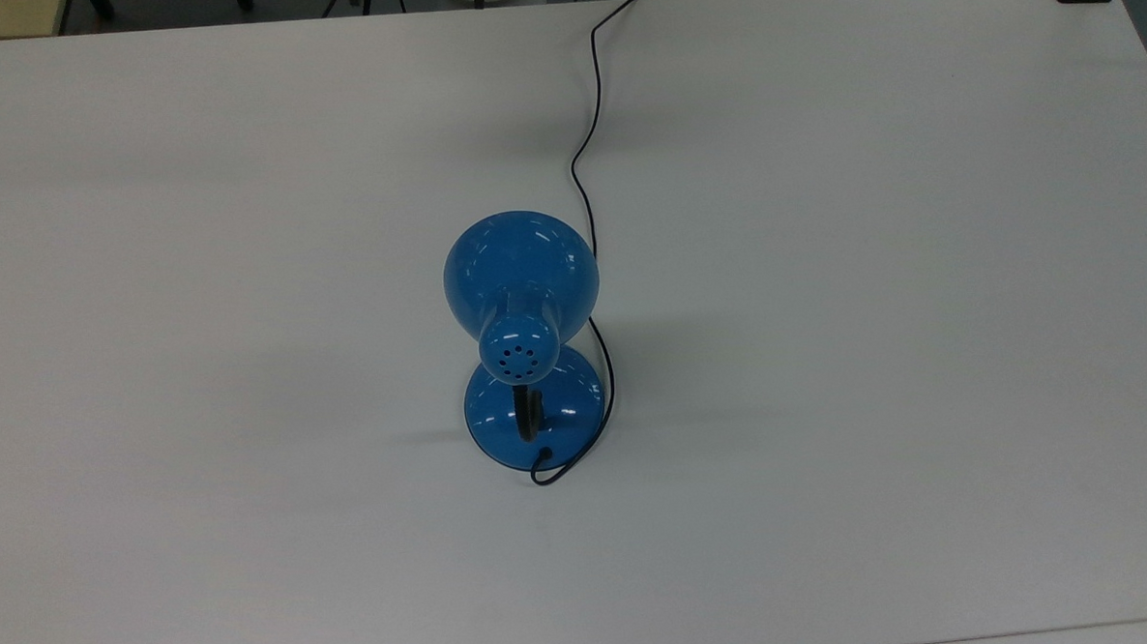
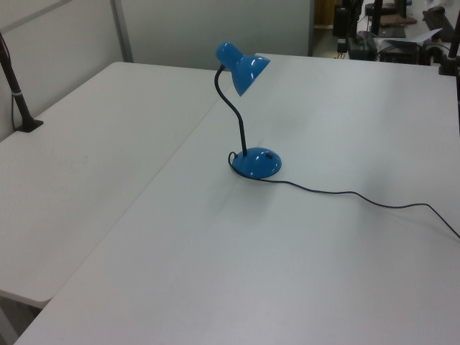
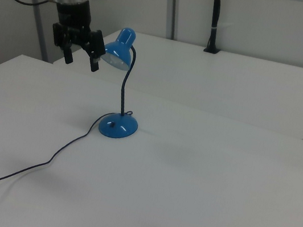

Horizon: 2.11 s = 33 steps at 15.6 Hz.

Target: Turn on the lamp

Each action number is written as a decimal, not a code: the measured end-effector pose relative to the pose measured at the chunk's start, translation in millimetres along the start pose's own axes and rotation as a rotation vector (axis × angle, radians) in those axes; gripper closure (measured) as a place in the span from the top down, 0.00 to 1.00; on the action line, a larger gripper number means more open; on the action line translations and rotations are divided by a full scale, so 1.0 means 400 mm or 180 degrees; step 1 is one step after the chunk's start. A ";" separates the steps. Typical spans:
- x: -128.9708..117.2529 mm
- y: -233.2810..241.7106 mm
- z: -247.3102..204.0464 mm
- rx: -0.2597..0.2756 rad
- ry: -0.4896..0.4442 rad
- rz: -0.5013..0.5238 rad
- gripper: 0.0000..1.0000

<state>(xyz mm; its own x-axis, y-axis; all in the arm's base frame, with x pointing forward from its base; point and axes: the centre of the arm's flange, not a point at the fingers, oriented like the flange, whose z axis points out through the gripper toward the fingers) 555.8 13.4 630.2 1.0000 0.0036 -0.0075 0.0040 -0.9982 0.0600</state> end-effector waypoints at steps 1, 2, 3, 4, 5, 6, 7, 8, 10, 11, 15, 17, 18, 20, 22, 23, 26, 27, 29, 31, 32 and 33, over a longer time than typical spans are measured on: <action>0.002 0.000 0.004 0.0000 -0.0008 -0.0006 1.00; 0.003 0.001 0.007 -0.0003 -0.0018 -0.0005 1.00; 0.005 0.002 0.017 -0.0005 -0.0042 -0.0003 1.00; 0.008 0.002 0.027 -0.0006 -0.0068 -0.0002 1.00; 0.011 0.002 0.036 -0.0007 -0.0088 -0.0002 1.00; 0.013 0.001 0.041 -0.0007 -0.0100 -0.0003 1.00; 0.015 0.001 0.044 -0.0007 -0.0108 -0.0003 1.00; 0.016 0.001 0.046 -0.0007 -0.0110 -0.0004 1.00; 0.016 0.001 0.045 -0.0008 -0.0108 -0.0003 1.00; 0.016 0.001 0.045 -0.0008 -0.0107 -0.0003 1.00; 0.016 0.002 0.044 -0.0009 -0.0107 -0.0003 1.00; 0.016 0.002 0.044 -0.0014 -0.0104 -0.0003 1.00; 0.016 0.003 0.044 -0.0030 -0.0104 -0.0004 1.00; 0.018 0.003 0.047 -0.0055 -0.0110 -0.0010 1.00; 0.021 0.001 0.054 -0.0063 -0.0124 -0.0018 0.90; 0.022 0.000 0.056 -0.0064 -0.0130 -0.0019 0.81; 0.023 -0.001 0.059 -0.0064 -0.0136 -0.0023 0.47; 0.024 -0.002 0.059 -0.0064 -0.0137 -0.0026 0.36; 0.025 -0.008 0.063 -0.0065 -0.0144 -0.0041 0.22; 0.029 -0.019 0.066 -0.0065 -0.0138 -0.0070 0.18; 0.033 -0.025 0.068 -0.0064 -0.0113 -0.0083 0.18; 0.039 -0.030 0.073 -0.0063 -0.0081 -0.0093 0.16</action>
<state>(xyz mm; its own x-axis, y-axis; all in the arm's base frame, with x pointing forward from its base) 571.0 23.5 600.2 0.9989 0.0309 -0.0349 0.0335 -0.9963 0.0791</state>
